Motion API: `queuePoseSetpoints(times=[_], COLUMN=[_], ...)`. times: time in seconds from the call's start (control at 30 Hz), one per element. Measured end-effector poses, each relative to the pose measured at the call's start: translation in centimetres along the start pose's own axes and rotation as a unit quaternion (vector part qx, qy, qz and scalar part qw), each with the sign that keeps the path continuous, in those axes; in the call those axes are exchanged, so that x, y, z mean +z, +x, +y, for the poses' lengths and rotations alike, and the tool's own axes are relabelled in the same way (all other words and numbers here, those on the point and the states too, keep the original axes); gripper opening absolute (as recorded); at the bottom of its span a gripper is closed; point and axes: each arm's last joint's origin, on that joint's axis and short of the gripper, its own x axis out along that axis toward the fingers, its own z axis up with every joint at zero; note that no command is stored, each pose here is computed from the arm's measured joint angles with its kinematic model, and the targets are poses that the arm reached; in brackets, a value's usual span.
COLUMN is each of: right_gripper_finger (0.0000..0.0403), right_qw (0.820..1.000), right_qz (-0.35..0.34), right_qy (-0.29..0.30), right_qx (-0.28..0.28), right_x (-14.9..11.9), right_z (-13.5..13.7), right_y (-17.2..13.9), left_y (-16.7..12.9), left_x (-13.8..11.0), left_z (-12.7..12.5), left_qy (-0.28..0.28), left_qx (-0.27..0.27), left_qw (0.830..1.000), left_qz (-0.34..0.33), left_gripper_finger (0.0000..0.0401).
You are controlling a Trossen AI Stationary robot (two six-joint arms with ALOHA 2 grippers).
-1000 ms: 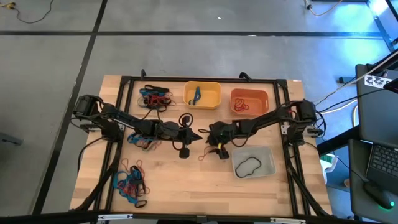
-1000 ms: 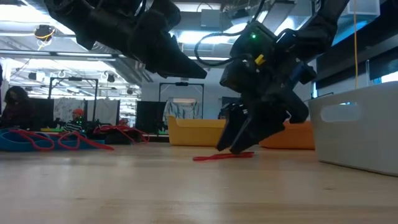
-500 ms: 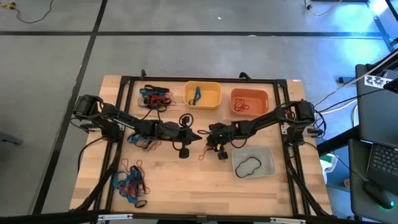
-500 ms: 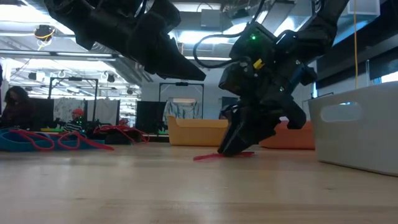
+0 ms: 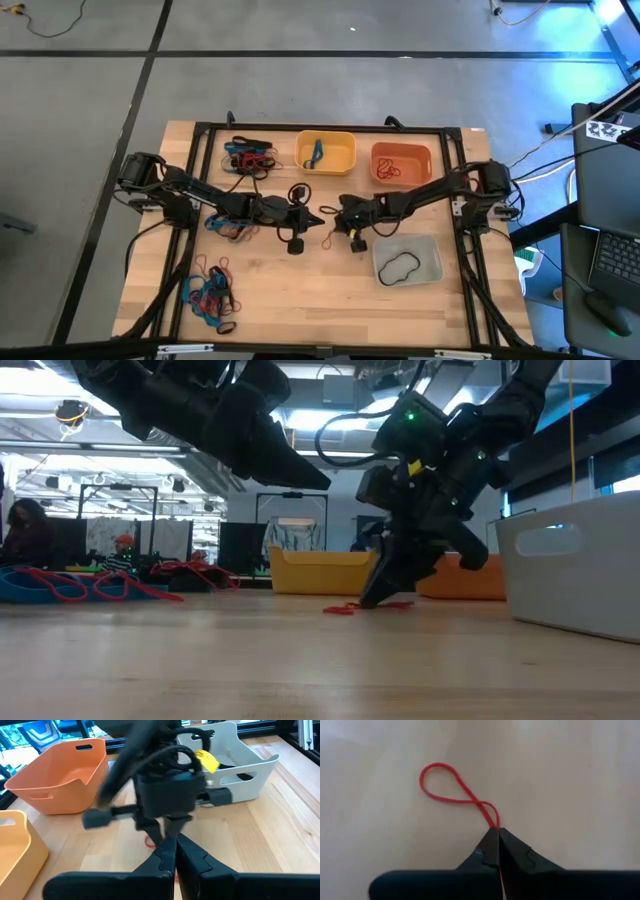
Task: Sort rubber bands into baskets
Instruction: Put the red rubber band into the orange bin
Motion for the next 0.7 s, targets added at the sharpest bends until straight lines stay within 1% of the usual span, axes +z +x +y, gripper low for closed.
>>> queuePoseSetpoints(times=[0.13,0.47,0.7], right_gripper_finger=[0.0005,0.0002,0.0001], right_qw=[1.0,0.998,0.996], right_qz=[-0.005,-0.008,-0.015], right_qy=[-0.002,-0.007,-0.011], right_qx=[-0.027,-0.059,-0.089], right_x=[0.7,1.8,2.4], right_z=[-0.2,-0.4,-0.5], right_y=[-1.5,-4.8,-7.8], left_y=[0.0,0.0,0.0], left_x=[0.0,0.0,0.0], left_z=[0.0,0.0,0.0], left_qy=[-0.001,-0.002,-0.002], left_qx=[0.0,0.0,0.0], left_qw=[1.0,1.0,1.0], left_qz=[0.0,0.001,0.001], left_gripper_finger=[0.0001,0.0001,0.0001])
